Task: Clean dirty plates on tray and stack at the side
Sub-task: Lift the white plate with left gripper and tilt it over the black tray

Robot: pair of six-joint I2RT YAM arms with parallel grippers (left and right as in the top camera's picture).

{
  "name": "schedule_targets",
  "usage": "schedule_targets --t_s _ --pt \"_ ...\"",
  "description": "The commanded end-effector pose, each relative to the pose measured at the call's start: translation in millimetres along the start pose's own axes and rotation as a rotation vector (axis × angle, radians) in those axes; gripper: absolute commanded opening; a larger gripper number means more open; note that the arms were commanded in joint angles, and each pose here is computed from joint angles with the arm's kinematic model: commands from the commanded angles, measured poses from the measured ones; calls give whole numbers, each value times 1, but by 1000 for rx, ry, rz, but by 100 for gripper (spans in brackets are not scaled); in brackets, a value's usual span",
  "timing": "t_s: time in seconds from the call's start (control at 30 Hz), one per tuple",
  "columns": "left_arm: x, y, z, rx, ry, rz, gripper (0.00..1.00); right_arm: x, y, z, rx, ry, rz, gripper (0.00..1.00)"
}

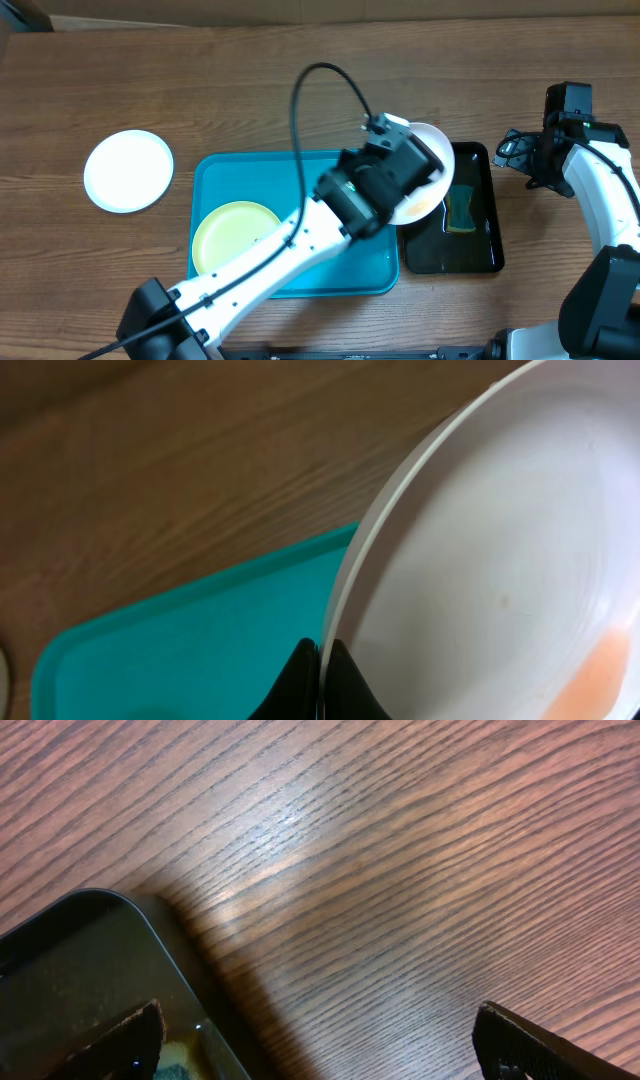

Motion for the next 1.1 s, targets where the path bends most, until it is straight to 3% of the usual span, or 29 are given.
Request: schedule_targets --t_s 0.0,0.27,0.63,1.07 --pt "-35 -16 -9 52 -116 -199 4 -14 -9 -1 11 -4 -58 100" --pt "-68 -16 -42 191 -128 -356 4 -14 -9 -1 11 -4 -58 100" --pt "-87 -6 -59 280 -150 -408 4 -14 -9 -1 11 -4 -58 100" --pt "-58 9 -83 406 -323 -421 4 -14 -9 -1 11 -4 -58 100"
Point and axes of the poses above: each gripper's point midway between its finger pads, its own x axis out along the fingers, its own z axis along the line the jaws close on, y = z × x, the point moved 8 cm from there along -x, back along the fingers, and after that the axes turned 4 degrees about -x, right-handed, at the moved point
